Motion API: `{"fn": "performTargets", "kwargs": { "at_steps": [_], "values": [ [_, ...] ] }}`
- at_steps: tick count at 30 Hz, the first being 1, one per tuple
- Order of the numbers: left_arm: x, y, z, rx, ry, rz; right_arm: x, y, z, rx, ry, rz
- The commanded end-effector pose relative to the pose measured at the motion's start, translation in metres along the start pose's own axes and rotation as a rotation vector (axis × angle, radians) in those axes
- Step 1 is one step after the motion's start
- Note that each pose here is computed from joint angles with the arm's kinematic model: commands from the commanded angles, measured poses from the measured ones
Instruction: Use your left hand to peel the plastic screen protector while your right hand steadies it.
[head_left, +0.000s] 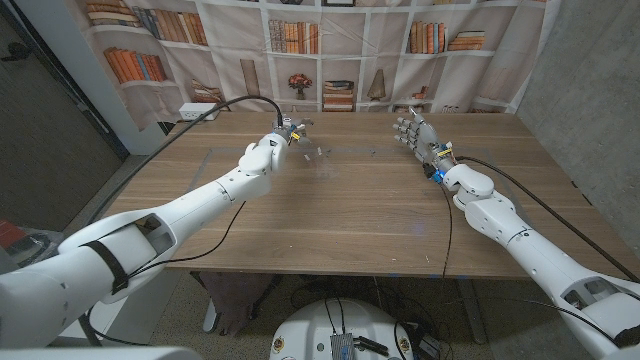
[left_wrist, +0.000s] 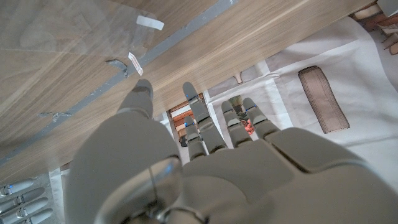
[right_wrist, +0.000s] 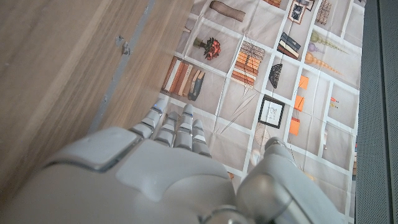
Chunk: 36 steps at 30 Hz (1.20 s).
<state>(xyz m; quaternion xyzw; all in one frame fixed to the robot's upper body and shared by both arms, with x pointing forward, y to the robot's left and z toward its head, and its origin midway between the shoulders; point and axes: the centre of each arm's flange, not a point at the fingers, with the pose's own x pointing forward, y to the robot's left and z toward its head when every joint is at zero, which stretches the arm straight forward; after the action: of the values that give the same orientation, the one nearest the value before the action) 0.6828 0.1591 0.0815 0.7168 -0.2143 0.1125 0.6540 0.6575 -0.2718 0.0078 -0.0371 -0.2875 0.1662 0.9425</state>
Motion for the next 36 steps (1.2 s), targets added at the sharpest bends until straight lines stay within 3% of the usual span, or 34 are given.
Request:
{"fn": "performTargets", "kwargs": {
  "at_steps": [1, 12, 16, 36],
  "values": [
    [0.000, -0.012, -0.003, -0.021, -0.003, 0.006, 0.001, 0.001, 0.001, -0.006, -0.002, 0.006],
    [0.003, -0.019, 0.010, -0.006, 0.005, 0.005, -0.002, 0.002, 0.001, 0.000, -0.007, 0.002],
    [0.007, -0.018, 0.019, 0.017, 0.001, 0.040, -0.002, 0.002, 0.001, -0.003, -0.010, 0.008],
    [0.011, -0.031, 0.028, 0.017, -0.011, 0.020, -0.002, 0.004, 0.003, -0.002, -0.015, 0.007]
  ]
}}
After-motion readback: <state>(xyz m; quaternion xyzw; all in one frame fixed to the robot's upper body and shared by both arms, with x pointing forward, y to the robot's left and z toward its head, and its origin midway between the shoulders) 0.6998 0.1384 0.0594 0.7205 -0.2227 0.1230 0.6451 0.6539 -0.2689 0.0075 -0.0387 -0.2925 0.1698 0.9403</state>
